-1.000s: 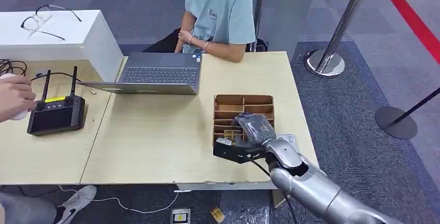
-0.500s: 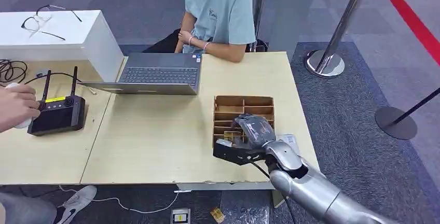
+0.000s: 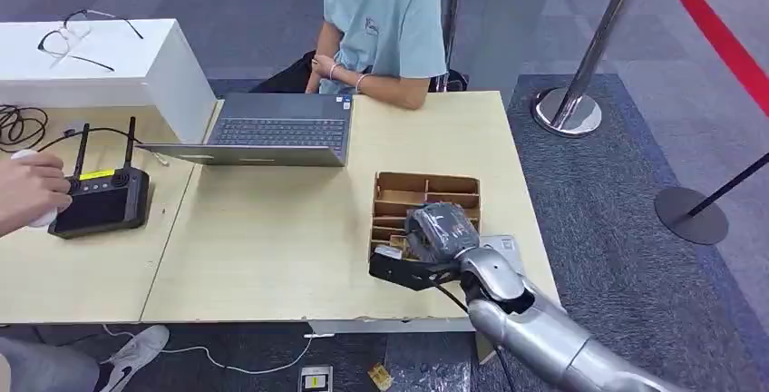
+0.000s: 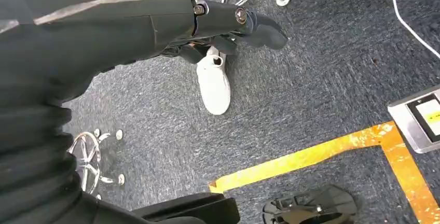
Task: Pass the card to the sensor for recognition and then transmit it.
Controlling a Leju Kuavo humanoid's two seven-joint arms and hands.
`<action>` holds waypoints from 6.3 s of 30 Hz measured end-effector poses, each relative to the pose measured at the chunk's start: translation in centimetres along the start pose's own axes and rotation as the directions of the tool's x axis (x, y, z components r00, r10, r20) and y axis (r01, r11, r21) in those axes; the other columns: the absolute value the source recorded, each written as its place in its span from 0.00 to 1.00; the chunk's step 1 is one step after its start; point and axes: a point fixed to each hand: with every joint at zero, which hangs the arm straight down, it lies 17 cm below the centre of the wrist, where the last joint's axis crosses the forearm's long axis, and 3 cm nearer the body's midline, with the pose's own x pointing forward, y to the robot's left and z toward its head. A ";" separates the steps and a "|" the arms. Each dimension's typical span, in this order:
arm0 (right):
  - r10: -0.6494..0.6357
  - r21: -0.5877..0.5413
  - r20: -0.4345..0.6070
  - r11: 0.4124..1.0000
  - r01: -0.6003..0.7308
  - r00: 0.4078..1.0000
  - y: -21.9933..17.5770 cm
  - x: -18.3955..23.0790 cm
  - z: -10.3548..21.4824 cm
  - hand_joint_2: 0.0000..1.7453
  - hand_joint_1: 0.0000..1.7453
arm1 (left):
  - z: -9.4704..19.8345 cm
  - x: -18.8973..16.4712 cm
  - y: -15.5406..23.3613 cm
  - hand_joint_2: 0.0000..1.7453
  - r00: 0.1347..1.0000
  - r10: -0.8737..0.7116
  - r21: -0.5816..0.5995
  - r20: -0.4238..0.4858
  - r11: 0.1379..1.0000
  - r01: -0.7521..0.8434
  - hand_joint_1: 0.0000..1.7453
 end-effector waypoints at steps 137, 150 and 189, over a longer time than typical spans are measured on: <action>0.082 0.058 0.051 0.995 -0.085 0.995 -2.1 2.3 1.7 1.00 0.44 | 0.6 0.7 -1.2 1.00 0.999 0.037 -0.013 -0.001 0.999 -0.037 0.00; 0.116 0.060 0.015 0.991 -0.117 0.993 -1.9 0.6 1.6 1.00 0.43 | 0.6 0.8 -1.2 1.00 0.999 0.038 -0.013 0.004 0.999 -0.038 0.00; 0.081 0.062 -0.016 0.995 -0.080 0.997 -0.9 -0.8 2.8 1.00 1.00 | 0.6 0.7 -1.1 1.00 0.999 0.048 -0.008 0.001 0.999 -0.048 0.00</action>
